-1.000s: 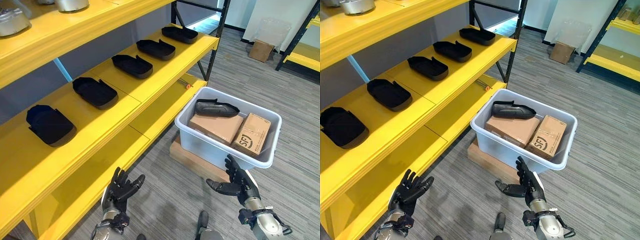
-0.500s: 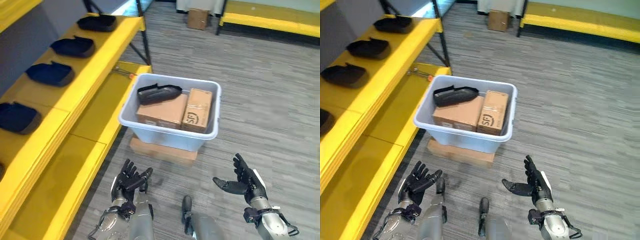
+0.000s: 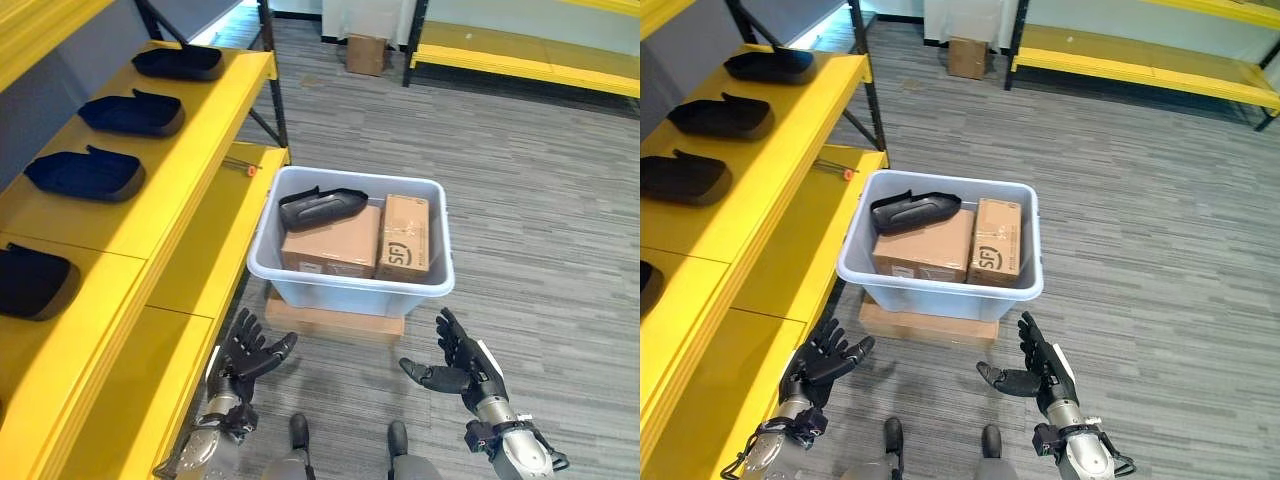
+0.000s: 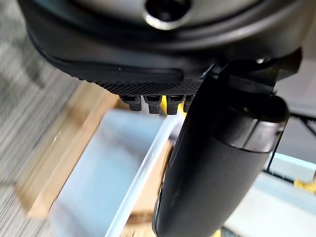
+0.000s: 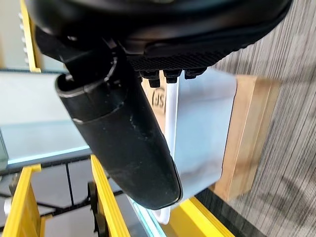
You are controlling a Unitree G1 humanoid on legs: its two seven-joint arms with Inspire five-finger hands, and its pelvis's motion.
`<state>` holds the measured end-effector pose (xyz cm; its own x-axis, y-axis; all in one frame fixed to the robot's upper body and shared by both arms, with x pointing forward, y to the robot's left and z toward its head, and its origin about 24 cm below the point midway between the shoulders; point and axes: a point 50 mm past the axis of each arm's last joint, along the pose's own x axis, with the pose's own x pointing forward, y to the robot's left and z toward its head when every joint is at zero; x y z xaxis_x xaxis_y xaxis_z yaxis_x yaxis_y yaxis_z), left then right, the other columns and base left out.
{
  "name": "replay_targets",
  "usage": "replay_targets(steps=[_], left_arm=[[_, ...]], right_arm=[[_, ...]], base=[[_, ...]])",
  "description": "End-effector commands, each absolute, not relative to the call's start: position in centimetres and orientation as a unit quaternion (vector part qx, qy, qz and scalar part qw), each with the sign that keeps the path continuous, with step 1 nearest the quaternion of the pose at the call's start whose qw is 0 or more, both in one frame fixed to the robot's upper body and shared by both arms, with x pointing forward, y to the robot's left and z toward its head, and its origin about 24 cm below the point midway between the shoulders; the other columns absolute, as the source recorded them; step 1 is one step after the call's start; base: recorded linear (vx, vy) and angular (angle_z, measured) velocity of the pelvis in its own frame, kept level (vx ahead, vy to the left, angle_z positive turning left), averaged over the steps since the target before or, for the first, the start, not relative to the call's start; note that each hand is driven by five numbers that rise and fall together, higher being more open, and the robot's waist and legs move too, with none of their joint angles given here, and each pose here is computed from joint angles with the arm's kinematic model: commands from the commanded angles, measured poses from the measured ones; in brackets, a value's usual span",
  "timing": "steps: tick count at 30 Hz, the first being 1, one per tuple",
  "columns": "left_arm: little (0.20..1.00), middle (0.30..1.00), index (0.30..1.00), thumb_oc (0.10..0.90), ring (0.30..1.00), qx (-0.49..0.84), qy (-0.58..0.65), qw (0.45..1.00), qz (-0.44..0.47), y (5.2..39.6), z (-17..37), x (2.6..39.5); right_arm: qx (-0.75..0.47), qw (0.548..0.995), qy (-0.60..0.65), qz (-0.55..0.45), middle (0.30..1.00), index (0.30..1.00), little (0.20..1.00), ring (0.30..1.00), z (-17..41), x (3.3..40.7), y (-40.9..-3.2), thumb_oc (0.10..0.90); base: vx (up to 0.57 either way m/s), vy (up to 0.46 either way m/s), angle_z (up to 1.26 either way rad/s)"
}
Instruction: Move parts from the plastic box to the shelf.
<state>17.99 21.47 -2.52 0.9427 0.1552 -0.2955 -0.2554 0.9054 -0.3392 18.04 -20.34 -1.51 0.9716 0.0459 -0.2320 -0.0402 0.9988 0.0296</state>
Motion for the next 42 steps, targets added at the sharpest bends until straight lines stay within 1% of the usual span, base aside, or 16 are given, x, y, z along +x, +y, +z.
replay_targets(steps=[1, 15, 25, 33, 42], left_arm=[[1.000, 1.000, 1.000, 0.900, 1.000, -0.194, 0.011, 0.978, 0.079, 21.7, 1.9, 19.7], [1.000, 1.000, 1.000, 0.900, 1.000, -0.193, 0.011, 0.977, 0.090, 22.0, 1.9, 19.9], [1.000, 1.000, 1.000, 0.900, 1.000, -0.150, 0.014, 0.986, 0.066, 22.0, 2.3, 20.7], [1.000, 1.000, 1.000, 0.900, 1.000, -0.165, 0.019, 0.983, 0.073, 21.8, 1.8, 20.3], [1.000, 1.000, 1.000, 0.900, 1.000, -0.188, 0.025, 0.979, 0.070, 21.3, 1.4, 19.3]], right_arm=[[-0.025, 1.000, 0.008, 0.016, 1.000, 1.000, 1.000, 1.000, 2.6, 20.6, -21.5, 0.900], [-0.029, 0.999, -0.002, 0.028, 1.000, 1.000, 1.000, 1.000, 2.9, 21.7, -20.5, 0.900], [-0.024, 0.999, -0.003, 0.045, 1.000, 1.000, 1.000, 1.000, 2.9, 22.0, -19.7, 0.900], [-0.033, 0.998, -0.007, 0.052, 1.000, 1.000, 1.000, 1.000, 3.2, 21.8, -20.1, 0.900], [-0.041, 0.997, -0.017, 0.063, 1.000, 1.000, 1.000, 1.000, 4.0, 21.7, -20.5, 0.900]], base=[[0.00, 0.000, 0.00], [0.02, 0.093, 0.05], [0.07, 0.194, 0.07], [0.16, -0.049, 0.07], [0.22, -0.158, 0.02]])
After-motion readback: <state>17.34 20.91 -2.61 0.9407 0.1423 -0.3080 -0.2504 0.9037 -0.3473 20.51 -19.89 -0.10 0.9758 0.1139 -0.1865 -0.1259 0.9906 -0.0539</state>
